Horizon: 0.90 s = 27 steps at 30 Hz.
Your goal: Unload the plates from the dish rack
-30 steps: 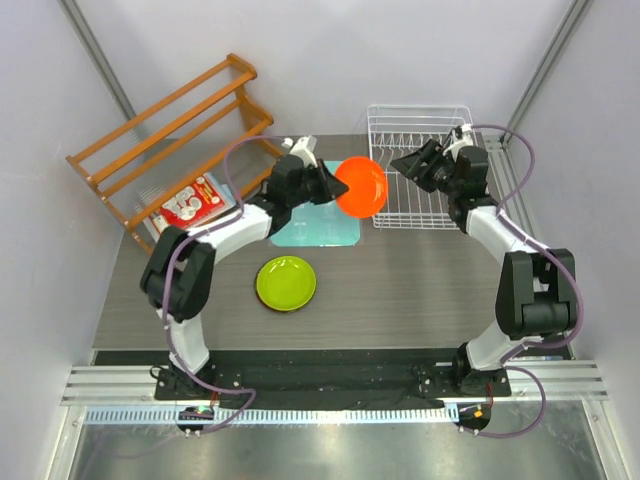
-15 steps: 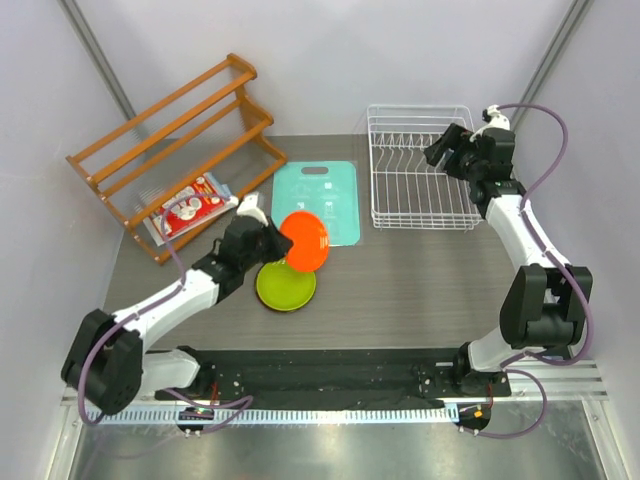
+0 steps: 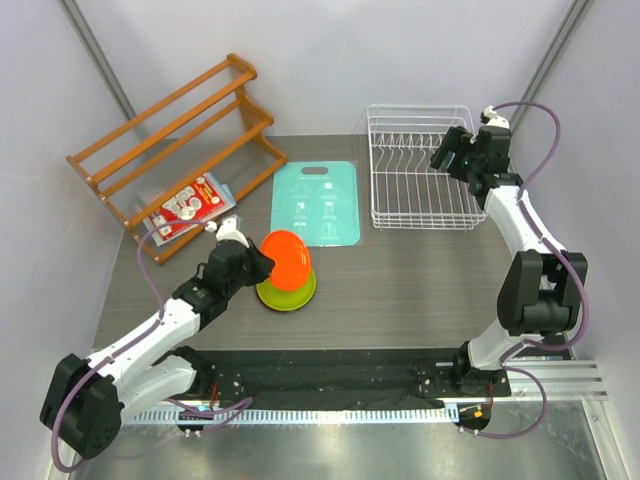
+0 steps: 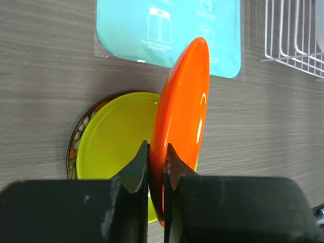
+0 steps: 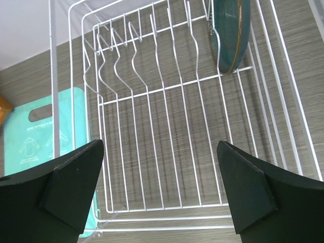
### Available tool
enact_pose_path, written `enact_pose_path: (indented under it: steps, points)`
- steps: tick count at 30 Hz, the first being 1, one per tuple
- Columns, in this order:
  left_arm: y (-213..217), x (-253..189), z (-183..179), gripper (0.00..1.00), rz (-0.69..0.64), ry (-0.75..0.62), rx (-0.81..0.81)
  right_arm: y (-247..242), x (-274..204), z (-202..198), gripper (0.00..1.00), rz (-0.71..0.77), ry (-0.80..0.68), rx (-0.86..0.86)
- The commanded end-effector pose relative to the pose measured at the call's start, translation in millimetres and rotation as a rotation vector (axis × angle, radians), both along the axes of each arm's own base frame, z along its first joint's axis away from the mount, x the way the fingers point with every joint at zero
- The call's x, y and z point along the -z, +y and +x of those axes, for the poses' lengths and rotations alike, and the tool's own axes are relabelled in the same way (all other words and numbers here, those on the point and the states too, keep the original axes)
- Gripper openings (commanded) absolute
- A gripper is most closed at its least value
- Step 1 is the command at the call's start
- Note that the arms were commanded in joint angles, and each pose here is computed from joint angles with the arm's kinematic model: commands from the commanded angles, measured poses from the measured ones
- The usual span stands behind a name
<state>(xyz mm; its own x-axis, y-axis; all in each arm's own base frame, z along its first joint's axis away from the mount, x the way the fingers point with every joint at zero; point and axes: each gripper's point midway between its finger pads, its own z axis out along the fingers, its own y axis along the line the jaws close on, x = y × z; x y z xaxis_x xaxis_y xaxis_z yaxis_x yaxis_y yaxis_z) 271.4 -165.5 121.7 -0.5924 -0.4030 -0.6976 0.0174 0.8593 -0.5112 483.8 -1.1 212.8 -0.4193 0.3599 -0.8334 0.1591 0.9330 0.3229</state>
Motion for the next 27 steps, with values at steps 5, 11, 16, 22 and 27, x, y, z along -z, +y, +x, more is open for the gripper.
enact_pose_path:
  steps: [5,11,16,22,27]
  points:
    - [13.0,26.9,-19.2,0.0,-0.025,0.065,-0.058,-29.5,-28.9,18.1,1.0,-0.081,-0.047,0.08]
    - [16.8,41.1,-28.8,0.06,-0.019,0.103,-0.06,-38.3,-31.6,20.5,1.0,-0.096,-0.046,0.11]
    - [18.8,43.2,-34.3,0.37,-0.031,0.106,-0.062,-55.1,-23.9,26.0,1.0,-0.15,-0.004,0.155]
    - [25.6,39.1,-35.9,0.56,-0.005,0.099,-0.077,-74.1,-13.8,32.8,1.0,-0.233,0.039,0.211]
    - [28.1,30.2,-35.2,0.85,0.027,0.094,-0.069,-82.4,-13.8,40.7,1.0,-0.263,0.045,0.236]
